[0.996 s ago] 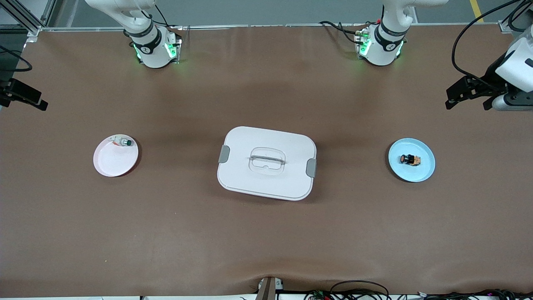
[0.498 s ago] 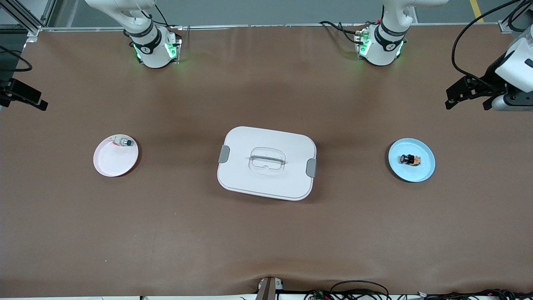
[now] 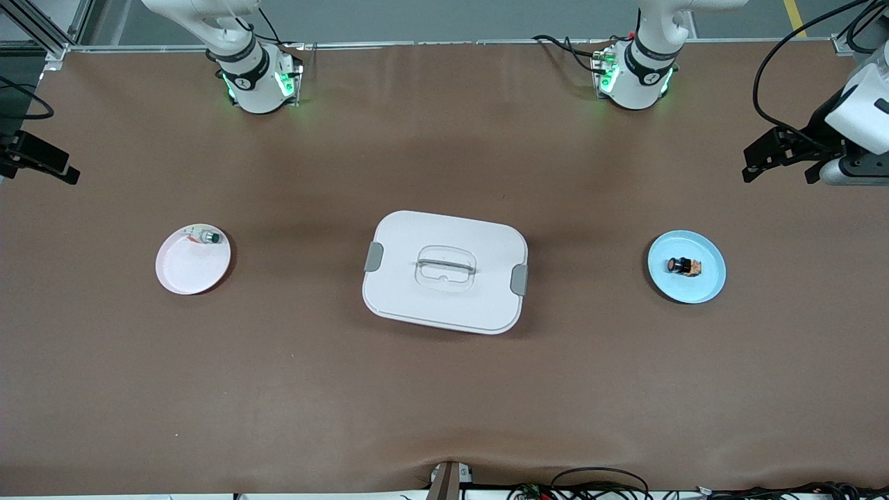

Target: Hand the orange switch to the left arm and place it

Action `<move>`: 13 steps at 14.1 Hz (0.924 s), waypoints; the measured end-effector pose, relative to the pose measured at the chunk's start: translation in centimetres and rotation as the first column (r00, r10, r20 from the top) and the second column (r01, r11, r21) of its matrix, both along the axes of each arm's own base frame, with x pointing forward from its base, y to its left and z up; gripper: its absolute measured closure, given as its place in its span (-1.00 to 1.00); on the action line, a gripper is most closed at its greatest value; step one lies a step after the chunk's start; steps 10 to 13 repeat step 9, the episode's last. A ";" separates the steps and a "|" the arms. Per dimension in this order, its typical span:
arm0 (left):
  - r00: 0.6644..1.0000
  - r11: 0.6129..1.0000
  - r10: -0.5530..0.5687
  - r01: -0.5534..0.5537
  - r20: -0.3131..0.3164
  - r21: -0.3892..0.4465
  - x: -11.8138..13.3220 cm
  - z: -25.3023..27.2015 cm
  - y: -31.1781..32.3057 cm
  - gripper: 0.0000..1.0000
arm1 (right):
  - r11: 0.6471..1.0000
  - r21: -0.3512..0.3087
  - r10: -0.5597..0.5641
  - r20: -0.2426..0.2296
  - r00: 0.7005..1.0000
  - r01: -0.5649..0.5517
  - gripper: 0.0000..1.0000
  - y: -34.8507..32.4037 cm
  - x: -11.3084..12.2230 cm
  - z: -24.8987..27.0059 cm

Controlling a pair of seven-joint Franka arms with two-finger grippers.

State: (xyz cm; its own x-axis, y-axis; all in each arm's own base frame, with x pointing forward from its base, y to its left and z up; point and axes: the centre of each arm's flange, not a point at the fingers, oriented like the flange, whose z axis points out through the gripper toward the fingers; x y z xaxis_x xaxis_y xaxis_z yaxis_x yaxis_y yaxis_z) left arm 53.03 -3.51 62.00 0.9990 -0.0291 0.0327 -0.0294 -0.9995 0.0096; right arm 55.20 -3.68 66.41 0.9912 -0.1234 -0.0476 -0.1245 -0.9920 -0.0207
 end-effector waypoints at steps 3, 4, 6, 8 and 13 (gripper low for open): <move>1.000 1.000 0.000 0.000 -0.014 0.001 -0.1 -0.4 0.0 -1.00 | 1.000 0.000 0.000 0.000 1.000 0.000 -1.00 0.0 0.0 0.0; 1.000 1.000 0.000 0.000 -0.024 0.002 -0.1 -0.6 0.0 -1.00 | 1.000 0.000 0.000 0.000 1.000 0.000 -1.00 0.0 0.0 0.0; 0.999 1.000 0.000 0.000 -0.040 0.003 -0.1 -0.9 0.0 -1.00 | 1.000 0.000 0.000 -0.002 1.000 0.000 -1.00 0.0 0.0 0.0; 0.999 1.000 0.000 0.000 -0.045 0.004 -0.1 -1.0 0.0 -1.00 | 1.000 0.000 0.000 -0.002 1.000 0.000 -1.00 0.0 0.0 0.0; 0.999 1.000 0.000 0.000 -0.045 0.004 0.0 -1.1 0.0 -1.00 | 1.000 0.000 0.000 -0.002 1.000 0.000 -1.00 0.0 0.0 0.0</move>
